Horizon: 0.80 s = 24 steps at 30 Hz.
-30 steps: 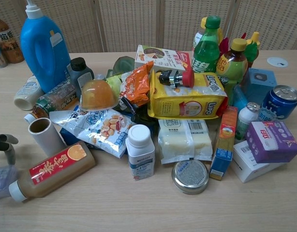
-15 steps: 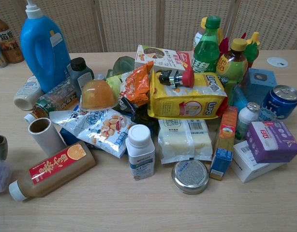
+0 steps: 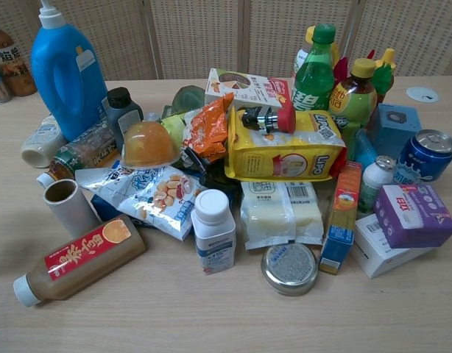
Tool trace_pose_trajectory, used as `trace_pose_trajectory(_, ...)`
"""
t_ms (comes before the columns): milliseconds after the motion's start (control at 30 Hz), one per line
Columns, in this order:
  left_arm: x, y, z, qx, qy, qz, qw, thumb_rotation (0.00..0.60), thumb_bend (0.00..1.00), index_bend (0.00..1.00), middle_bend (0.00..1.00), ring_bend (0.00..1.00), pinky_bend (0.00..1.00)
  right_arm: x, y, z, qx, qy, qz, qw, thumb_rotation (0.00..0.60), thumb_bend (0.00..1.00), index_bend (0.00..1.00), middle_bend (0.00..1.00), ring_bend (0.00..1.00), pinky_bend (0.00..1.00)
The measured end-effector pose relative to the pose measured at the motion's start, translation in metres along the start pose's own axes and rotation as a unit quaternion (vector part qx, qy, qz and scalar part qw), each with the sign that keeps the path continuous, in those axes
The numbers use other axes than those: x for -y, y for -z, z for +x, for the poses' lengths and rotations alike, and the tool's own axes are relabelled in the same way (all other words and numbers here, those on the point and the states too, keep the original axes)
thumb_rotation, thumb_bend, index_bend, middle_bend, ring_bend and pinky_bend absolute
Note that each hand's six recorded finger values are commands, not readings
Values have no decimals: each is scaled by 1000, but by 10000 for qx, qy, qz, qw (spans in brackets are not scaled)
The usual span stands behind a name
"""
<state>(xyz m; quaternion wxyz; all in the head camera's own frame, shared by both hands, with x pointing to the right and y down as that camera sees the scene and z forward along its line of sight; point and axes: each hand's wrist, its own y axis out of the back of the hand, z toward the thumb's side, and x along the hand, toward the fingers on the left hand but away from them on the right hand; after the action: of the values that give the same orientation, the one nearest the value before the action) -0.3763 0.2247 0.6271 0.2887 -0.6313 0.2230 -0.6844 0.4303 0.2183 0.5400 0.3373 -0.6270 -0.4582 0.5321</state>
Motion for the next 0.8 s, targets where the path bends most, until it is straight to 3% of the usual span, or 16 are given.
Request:
trace_pose_trajectory(467,-52,20,-17,-120,-551,-215,9982,600,70,569,401,416,452,-1,0,0,10,18,1,10000,600,0,0,0,0,0)
trace_pose_trajectory(800,-120,18,-34,-87,-1194,-196,9926,600,68,570,401,416,451,-2,0,1,0,32,3,10000,600,0,0,0,0,0)
